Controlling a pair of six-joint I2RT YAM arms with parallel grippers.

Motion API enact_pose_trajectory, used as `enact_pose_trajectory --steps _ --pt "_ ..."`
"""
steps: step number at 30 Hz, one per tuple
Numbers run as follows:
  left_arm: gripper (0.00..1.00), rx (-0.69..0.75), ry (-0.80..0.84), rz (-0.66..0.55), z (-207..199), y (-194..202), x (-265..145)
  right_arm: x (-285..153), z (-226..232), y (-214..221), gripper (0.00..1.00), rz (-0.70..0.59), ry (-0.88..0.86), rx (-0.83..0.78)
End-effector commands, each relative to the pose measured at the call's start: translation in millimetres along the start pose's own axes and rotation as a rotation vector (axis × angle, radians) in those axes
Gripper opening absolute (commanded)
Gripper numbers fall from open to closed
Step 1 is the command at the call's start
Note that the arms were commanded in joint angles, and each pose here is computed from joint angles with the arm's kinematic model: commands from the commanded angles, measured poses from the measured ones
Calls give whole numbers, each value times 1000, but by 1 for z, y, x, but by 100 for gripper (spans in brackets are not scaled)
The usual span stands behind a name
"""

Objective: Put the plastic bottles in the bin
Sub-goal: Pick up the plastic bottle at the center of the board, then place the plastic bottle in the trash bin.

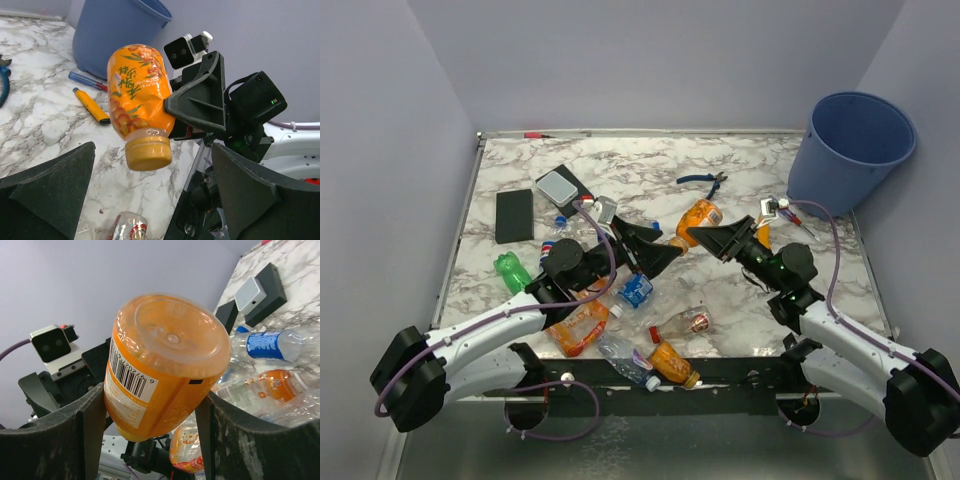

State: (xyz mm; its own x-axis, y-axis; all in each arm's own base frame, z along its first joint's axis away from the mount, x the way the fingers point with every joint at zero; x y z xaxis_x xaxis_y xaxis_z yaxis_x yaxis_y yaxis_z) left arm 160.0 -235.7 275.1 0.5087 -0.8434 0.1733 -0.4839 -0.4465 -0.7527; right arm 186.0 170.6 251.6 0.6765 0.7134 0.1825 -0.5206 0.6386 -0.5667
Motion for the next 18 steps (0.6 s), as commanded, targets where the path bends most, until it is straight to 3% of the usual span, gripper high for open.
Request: enact_pose_trajectory --steps 1,10,15,18 --pt "97 -41 86 10 -16 -1 12 12 23 -7 48 -84 -70 -18" --pt "78 -40 64 16 -12 5 13 15 25 -2 46 -114 -45 -11" --pt "54 -40 39 -9 -10 4 11 19 26 0 46 -100 -43 -21" --pt "53 -31 30 -20 -10 3 10 21 27 1 46 -96 -38 -31"
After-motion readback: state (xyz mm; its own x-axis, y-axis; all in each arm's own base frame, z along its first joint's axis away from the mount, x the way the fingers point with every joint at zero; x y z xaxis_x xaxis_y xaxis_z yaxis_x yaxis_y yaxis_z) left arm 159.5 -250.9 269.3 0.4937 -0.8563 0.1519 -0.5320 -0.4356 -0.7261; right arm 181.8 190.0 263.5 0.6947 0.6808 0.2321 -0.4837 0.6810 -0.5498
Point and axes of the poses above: each gripper's point midway between its finger pads, its own x axis out along the fingers, its own z axis along the line the jaws close on, y = z × x, the point moved 9 cm from there along -x, back along the fingers, and after that the axes turned 5 degrees about -x, right-handed, at the moved point
